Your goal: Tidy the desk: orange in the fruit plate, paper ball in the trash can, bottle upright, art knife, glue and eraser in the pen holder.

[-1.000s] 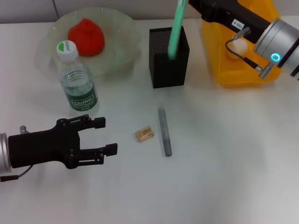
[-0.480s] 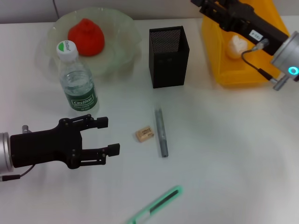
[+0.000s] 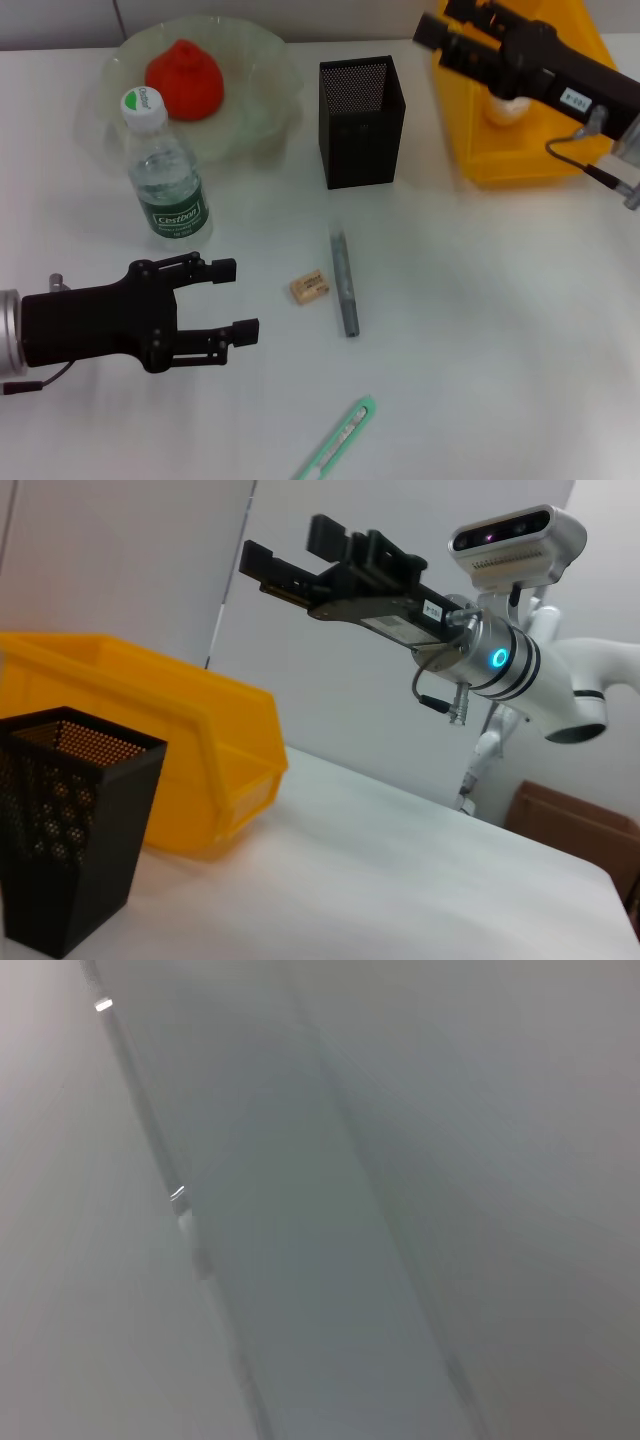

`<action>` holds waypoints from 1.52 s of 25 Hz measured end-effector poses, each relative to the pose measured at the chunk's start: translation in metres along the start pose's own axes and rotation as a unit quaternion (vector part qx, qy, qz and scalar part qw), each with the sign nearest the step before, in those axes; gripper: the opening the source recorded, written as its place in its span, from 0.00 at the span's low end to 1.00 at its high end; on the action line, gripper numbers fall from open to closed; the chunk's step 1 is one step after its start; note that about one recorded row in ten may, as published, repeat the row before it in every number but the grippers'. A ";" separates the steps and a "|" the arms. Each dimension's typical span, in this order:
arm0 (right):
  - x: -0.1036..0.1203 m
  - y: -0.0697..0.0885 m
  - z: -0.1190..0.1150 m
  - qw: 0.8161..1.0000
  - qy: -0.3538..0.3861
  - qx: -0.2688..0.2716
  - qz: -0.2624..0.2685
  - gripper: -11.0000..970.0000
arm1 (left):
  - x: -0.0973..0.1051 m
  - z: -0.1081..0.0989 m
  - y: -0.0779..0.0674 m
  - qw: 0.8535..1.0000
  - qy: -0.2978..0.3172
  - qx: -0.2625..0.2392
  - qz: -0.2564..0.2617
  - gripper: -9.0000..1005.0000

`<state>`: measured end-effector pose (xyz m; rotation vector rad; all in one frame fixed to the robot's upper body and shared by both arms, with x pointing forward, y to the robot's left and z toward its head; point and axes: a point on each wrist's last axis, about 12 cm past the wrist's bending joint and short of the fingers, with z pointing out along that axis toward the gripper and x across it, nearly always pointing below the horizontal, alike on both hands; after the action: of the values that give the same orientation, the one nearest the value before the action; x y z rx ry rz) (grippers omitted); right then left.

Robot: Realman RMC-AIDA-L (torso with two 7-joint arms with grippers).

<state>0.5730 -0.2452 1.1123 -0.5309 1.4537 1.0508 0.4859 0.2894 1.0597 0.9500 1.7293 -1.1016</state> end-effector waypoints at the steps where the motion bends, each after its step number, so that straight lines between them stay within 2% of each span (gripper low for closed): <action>1: -0.004 0.002 -0.002 1.000 0.018 -0.018 -0.008 0.80 | 0.000 0.000 -0.001 1.000 -0.001 0.006 0.000 0.84; 3: -0.013 0.007 -0.006 0.996 0.064 -0.057 -0.022 0.79 | 0.000 -0.004 -0.003 1.000 -0.002 0.012 0.002 0.84; 4: -0.026 0.013 -0.009 0.985 0.132 -0.102 -0.041 0.79 | 0.000 -0.007 -0.004 1.000 0.000 0.015 0.003 0.84; 5: -0.026 0.013 -0.009 0.985 0.132 -0.102 -0.041 0.79 | 0.000 -0.007 -0.004 1.000 0.000 0.015 0.003 0.84; 8: -0.047 0.026 -0.011 0.955 0.242 -0.159 -0.064 0.79 | 0.001 -0.017 -0.003 0.999 0.024 0.023 0.004 0.84; 9: -0.063 0.037 -0.009 0.927 0.310 -0.192 -0.089 0.78 | 0.000 -0.022 -0.002 0.999 0.035 0.024 0.003 0.84; 10: -0.063 0.037 -0.009 0.927 0.310 -0.192 -0.089 0.78 | 0.000 -0.022 -0.002 0.999 0.035 0.024 0.003 0.84; 11: -0.069 0.042 -0.006 0.914 0.336 -0.204 -0.099 0.78 | -0.001 -0.027 0.000 0.999 0.041 0.024 0.001 0.84; 12: -0.075 0.047 -0.002 0.897 0.368 -0.218 -0.108 0.78 | -0.001 -0.027 0.000 0.999 0.041 0.024 0.001 0.84; 13: -0.080 0.053 0.004 0.880 0.399 -0.231 -0.117 0.78 | -0.004 -0.035 0.002 0.999 0.047 0.022 -0.003 0.84; 14: -0.086 0.064 0.018 0.845 0.454 -0.250 -0.129 0.78 | -0.005 -0.036 0.003 0.999 0.048 0.022 -0.004 0.84; 15: -0.086 0.064 0.018 0.845 0.454 -0.250 -0.129 0.78 | -0.005 -0.036 0.003 0.999 0.048 0.022 -0.004 0.84; 18: -0.086 0.083 0.042 0.788 0.528 -0.280 -0.150 0.77 | -0.006 -0.037 0.004 0.999 0.050 0.022 -0.004 0.84; 19: -0.077 0.098 0.061 0.744 0.571 -0.301 -0.171 0.77 | -0.007 -0.037 0.004 0.998 0.051 0.023 -0.004 0.84; 20: -0.077 0.098 0.061 0.744 0.571 -0.301 -0.171 0.77 | -0.007 -0.037 0.004 0.998 0.051 0.023 -0.004 0.84; 21: -0.070 0.105 0.070 0.722 0.590 -0.311 -0.186 0.77 | -0.008 -0.036 0.005 0.998 0.052 0.024 -0.005 0.84; 23: -0.058 0.116 0.084 0.691 0.608 -0.326 -0.215 0.76 | -0.009 -0.037 0.005 0.998 0.054 0.025 -0.008 0.84; 24: -0.044 0.126 0.100 0.664 0.619 -0.338 -0.249 0.76 | -0.009 -0.037 0.006 0.998 0.054 0.024 -0.011 0.84; 25: -0.044 0.126 0.100 0.664 0.619 -0.338 -0.249 0.76 | -0.009 -0.037 0.006 0.998 0.054 0.024 -0.011 0.84; 29: -0.017 0.140 0.121 0.633 0.613 -0.369 -0.297 0.75 | -0.010 -0.039 0.006 0.998 0.054 0.021 -0.016 0.84; 33: -0.004 0.144 0.126 0.625 0.596 -0.393 -0.315 0.75 | -0.010 -0.039 0.006 0.998 0.054 0.021 -0.017 0.84; 34: 0.001 0.147 0.127 0.623 0.580 -0.414 -0.322 0.75 | -0.010 -0.040 0.006 0.998 0.054 0.021 -0.018 0.84; 38: 0.005 0.150 0.125 0.624 0.551 -0.447 -0.327 0.74 | -0.009 -0.041 0.006 0.998 0.054 0.020 -0.022 0.84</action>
<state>0.5157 -0.0659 1.1656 -2.5901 1.3233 0.7261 0.4839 0.3278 1.0763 1.0159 1.8297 -1.1345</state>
